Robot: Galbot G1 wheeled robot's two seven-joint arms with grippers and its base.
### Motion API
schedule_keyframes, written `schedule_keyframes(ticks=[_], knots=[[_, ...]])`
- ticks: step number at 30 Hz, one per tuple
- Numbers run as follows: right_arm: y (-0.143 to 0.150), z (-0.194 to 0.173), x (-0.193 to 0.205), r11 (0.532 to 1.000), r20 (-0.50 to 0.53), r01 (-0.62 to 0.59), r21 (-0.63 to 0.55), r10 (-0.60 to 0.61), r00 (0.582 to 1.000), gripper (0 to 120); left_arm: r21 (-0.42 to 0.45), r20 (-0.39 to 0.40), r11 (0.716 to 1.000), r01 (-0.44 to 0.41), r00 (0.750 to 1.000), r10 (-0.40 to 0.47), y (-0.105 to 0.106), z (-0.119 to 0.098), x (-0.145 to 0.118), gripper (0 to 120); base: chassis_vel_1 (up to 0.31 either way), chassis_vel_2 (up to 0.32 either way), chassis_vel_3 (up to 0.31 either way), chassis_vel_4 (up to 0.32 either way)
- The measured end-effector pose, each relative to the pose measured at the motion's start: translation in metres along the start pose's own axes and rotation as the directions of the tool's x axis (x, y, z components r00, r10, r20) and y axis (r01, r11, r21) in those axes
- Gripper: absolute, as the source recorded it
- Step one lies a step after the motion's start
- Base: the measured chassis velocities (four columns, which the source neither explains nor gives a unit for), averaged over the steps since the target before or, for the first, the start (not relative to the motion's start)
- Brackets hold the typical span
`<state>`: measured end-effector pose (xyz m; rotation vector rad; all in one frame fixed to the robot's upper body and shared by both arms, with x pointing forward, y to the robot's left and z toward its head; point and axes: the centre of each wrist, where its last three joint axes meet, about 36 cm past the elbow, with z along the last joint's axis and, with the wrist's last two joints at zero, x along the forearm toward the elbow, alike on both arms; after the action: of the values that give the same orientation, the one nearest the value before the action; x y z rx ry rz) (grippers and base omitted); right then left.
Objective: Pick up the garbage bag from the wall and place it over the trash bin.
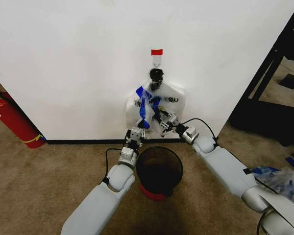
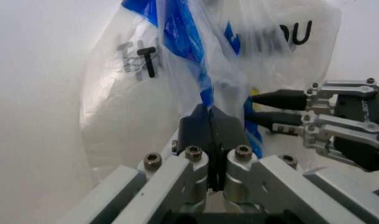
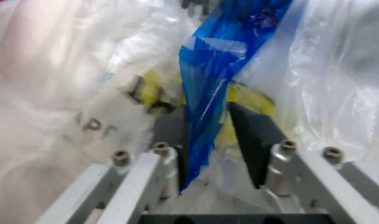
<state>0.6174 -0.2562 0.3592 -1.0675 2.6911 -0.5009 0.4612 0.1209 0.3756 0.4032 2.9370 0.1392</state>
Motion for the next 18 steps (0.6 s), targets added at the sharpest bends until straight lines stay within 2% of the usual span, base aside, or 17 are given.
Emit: schedule_keyframes(ticks=[1,4,7,14,18], knots=[[0.0,0.0,0.0,1.0,0.0,-0.001,-0.002,0.001,1.0,20,0.0,0.0,1.0,0.0,1.0,0.0,0.0,0.0,0.0,0,0.0,0.0,0.0,0.0],[0.001,-0.002,0.004,0.999,0.022,-0.016,-0.039,0.016,1.0,5,-0.003,0.001,1.0,0.0,1.0,0.0,0.0,0.001,0.001,0,0.0,0.0,0.0,0.0],[0.003,-0.003,0.007,0.998,0.04,-0.023,-0.063,0.026,0.999,0,-0.005,0.001,1.0,0.001,1.0,-0.001,0.0,0.001,0.001,0,0.0,0.0,0.0,0.0],[0.01,-0.012,0.018,0.99,0.11,-0.043,-0.134,0.058,0.992,0,-0.004,0.011,1.0,0.007,1.0,-0.007,0.002,-0.002,0.001,0,0.0,0.0,0.0,0.0],[0.021,-0.038,0.039,0.975,0.199,-0.027,-0.222,0.072,0.977,0,0.012,0.032,1.0,0.024,0.999,-0.024,0.007,-0.011,0.006,0,0.0,0.0,0.0,0.0]])
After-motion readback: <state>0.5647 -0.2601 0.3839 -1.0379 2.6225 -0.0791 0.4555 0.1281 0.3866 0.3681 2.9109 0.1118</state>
